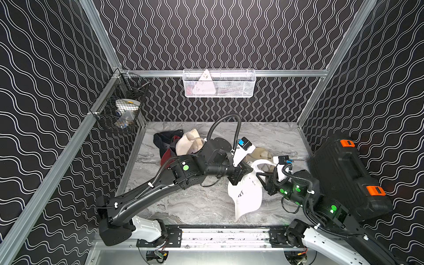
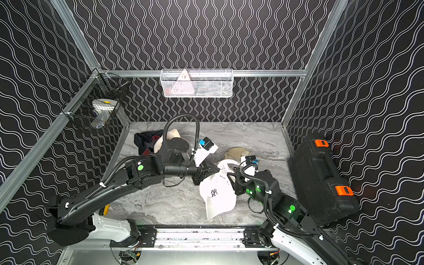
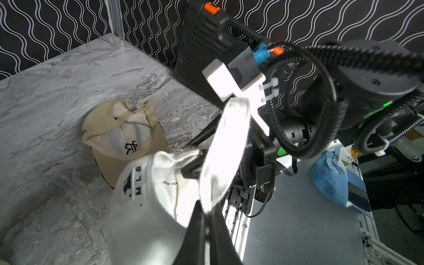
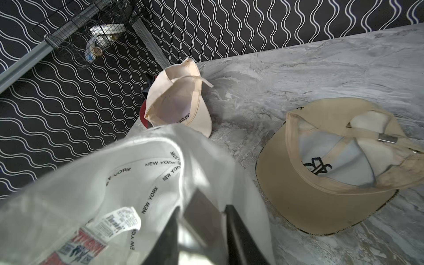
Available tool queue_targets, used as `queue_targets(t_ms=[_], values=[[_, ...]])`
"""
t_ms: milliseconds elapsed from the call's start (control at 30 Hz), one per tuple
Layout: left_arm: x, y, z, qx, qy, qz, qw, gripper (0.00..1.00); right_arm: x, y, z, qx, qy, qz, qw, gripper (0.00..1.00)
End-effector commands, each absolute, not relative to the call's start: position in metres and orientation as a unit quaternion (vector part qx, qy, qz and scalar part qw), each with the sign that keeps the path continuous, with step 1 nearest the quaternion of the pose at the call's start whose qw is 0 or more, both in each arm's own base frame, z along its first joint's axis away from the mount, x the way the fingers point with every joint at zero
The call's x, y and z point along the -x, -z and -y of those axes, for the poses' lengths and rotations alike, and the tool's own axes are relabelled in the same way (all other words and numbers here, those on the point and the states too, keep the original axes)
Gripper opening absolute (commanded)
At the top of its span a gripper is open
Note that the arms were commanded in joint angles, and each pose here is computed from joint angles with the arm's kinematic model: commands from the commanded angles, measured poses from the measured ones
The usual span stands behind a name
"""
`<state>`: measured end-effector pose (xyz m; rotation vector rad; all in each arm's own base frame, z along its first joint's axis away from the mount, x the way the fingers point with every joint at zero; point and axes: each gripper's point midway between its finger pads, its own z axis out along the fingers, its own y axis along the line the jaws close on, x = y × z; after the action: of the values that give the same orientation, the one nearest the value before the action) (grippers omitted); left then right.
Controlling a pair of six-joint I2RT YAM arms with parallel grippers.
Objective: Open the adjustable buckle of the baseball cap
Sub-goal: Place the baseball cap on the baseball cap.
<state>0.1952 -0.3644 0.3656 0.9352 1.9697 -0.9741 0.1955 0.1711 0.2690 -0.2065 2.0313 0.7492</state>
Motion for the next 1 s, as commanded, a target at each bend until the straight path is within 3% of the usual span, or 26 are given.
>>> queue_targets(t_ms=[0, 300, 967], values=[[-0.203, -0.374, 0.362, -0.359, 0.372, -0.764, 0.387, 0.00, -0.196, -0.274, -0.176, 0.084, -0.319, -0.821, 0.466, 0.43], [-0.225, -0.394, 0.345, -0.339, 0.364, -0.766, 0.407, 0.00, -0.197, -0.272, -0.171, 0.088, -0.302, -0.825, 0.469, 0.57], [-0.276, -0.410, 0.294, -0.283, 0.353, -0.781, 0.431, 0.00, -0.191, -0.275, -0.152, 0.078, -0.277, -0.825, 0.485, 0.65]])
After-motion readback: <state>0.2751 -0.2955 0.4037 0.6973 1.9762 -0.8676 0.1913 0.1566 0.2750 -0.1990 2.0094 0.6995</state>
